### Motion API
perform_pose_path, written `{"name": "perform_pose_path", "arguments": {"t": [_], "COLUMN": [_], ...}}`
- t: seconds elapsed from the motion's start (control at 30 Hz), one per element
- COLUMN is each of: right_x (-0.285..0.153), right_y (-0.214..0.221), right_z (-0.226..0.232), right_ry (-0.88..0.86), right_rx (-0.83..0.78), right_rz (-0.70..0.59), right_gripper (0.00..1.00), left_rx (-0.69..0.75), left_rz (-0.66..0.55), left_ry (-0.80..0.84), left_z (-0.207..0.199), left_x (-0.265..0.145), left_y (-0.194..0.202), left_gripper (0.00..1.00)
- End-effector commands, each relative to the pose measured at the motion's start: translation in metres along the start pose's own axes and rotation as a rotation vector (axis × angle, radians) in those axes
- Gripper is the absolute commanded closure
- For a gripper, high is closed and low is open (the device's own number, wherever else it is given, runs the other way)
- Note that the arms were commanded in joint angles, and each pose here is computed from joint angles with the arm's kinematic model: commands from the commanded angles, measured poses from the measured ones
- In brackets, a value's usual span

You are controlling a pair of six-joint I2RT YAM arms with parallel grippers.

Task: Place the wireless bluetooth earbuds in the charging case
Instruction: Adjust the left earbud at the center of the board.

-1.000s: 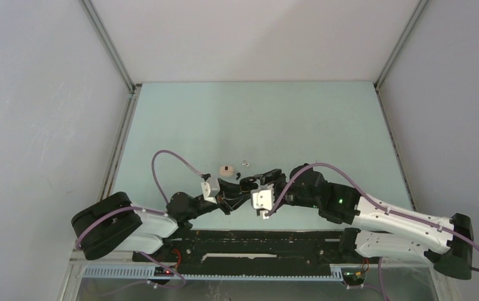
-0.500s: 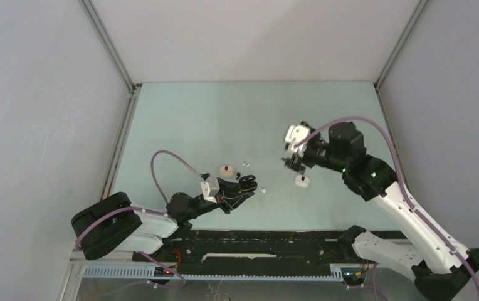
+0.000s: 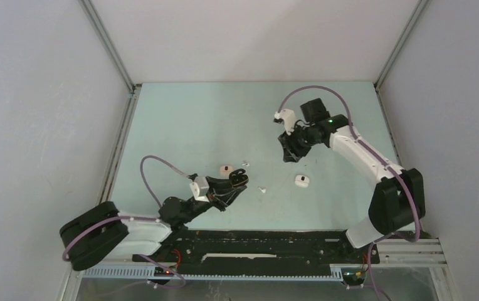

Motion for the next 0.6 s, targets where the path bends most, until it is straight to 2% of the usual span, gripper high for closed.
{"name": "perform_pose_path", "arguments": {"t": [0.0,0.2,0.4,0.57], "right_x": [0.029,0.091,0.136,0.156], "right_y": [-0.048,-0.070,-0.083,-0.091], "right_z": [0.024,0.056,0.079,0.090], "right_ry": [0.008,-0.061,-0.052,-0.032], "right_rx": [0.011,0.152,0.142,0.128], "right_rz": [-0.046,0.080,0.144,0.187], "right_gripper": [0.54,0.53,0.52,0.51], "left_rx": [-0.013,-0.058,-0.048,-0.044], "left_rz": [-0.156,-0.147,-0.160,-0.133], "left_ry": [-0.069,-0.168,-0.266,-0.258], "left_z": [0.003,0.003,0.008,0.002], "left_x": [-0.018,-0.035,-0.054,-0.050], "left_y": [-0.038,-0.047,-0.060,-0.069], "left_gripper": [1.00,1.00,1.00,1.00]}}
Point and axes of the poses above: each gripper's point midway between its finger pads, its own x axis out along the fingers, its own z axis along the line the jaws close on, y = z × x, the point moved 1 cm from there along -x, back along the fingers, and after that the axes turned 7 degrees about -x, right-handed, at the moved point
